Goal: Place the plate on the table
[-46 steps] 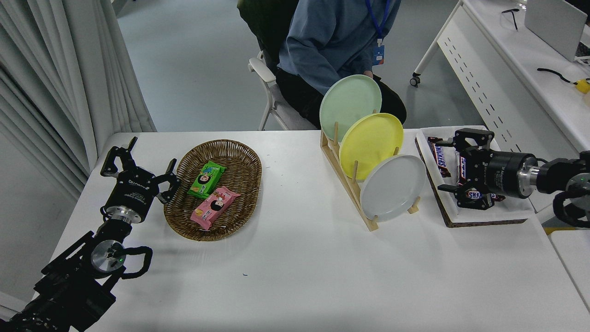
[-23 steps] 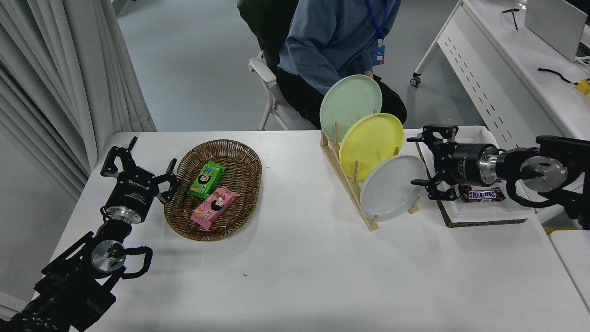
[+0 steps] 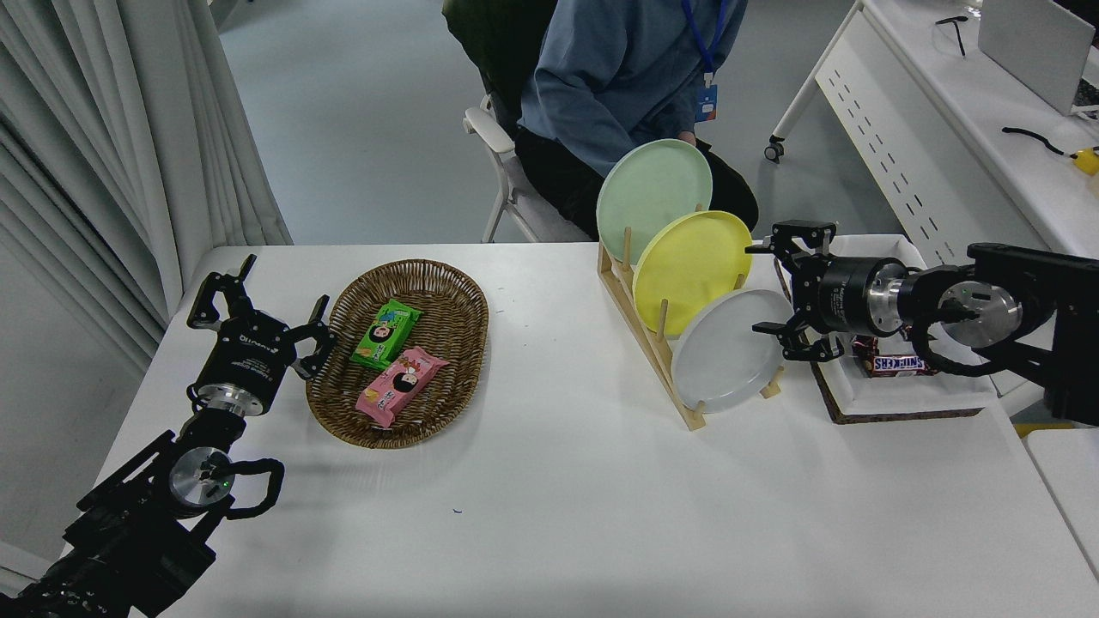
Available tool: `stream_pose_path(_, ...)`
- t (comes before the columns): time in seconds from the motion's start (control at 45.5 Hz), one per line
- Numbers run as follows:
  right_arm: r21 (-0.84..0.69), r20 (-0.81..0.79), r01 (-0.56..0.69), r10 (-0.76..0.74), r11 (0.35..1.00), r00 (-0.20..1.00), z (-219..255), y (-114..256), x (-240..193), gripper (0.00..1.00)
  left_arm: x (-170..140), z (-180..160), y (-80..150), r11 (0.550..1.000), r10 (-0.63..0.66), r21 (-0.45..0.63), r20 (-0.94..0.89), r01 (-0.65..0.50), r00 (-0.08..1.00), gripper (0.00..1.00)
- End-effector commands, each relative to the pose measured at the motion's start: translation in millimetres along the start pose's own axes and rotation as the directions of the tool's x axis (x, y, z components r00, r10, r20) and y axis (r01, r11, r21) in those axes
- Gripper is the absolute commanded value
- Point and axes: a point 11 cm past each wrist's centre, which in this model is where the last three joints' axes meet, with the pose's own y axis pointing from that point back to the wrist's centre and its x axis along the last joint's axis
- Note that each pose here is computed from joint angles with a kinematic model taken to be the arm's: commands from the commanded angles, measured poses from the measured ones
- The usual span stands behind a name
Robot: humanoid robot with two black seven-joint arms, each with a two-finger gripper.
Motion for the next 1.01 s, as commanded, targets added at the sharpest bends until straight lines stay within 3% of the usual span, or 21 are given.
stream_pose_path(0.0, 0.018, -0.016, -0.038, 0.038, 0.999, 0.999, -8, -8, 3, 0.99, 0, -1, 0, 1.0, -0.001, 0.001, -0.001, 0.001, 1.0, 1.0)
stream_pose_path(0.11, 0.018, -0.018, -0.04, 0.041, 0.999, 0.999, -9, -9, 3, 0.97, 0, 0, 0, 1.0, -0.001, 0.0, 0.0, 0.001, 1.0, 1.0)
stream_pose_path(0.286, 0.011, -0.021, -0.037, 0.037, 0.999, 0.999, -7, -10, 1, 0.78, 0, 0, 0, 1.0, -0.001, 0.0, 0.0, 0.001, 1.0, 1.0)
stream_pose_path(0.352, 0.006, -0.019, -0.034, 0.034, 0.999, 0.999, -6, -11, 0, 0.78, 0, 0, 0, 1.0, -0.001, 0.0, 0.0, 0.001, 1.0, 1.0)
stream_pose_path(0.527, 0.0, -0.018, -0.032, 0.032, 1.0, 0.999, -3, -12, 0, 0.64, 0, 0, 0, 1.0, 0.001, 0.001, 0.001, -0.001, 1.0, 1.0)
stream_pose_path(0.879, -0.072, -0.014, -0.018, 0.017, 0.997, 1.0, 5, -9, 0, 0.63, 0, 0, 0, 1.0, 0.001, -0.001, 0.0, -0.001, 1.0, 1.0)
stream_pose_path(0.989, -0.074, -0.016, -0.014, 0.012, 0.997, 1.0, 3, -8, -1, 0.51, 0, 0, 0, 1.0, 0.0, -0.001, -0.001, 0.0, 1.0, 1.0)
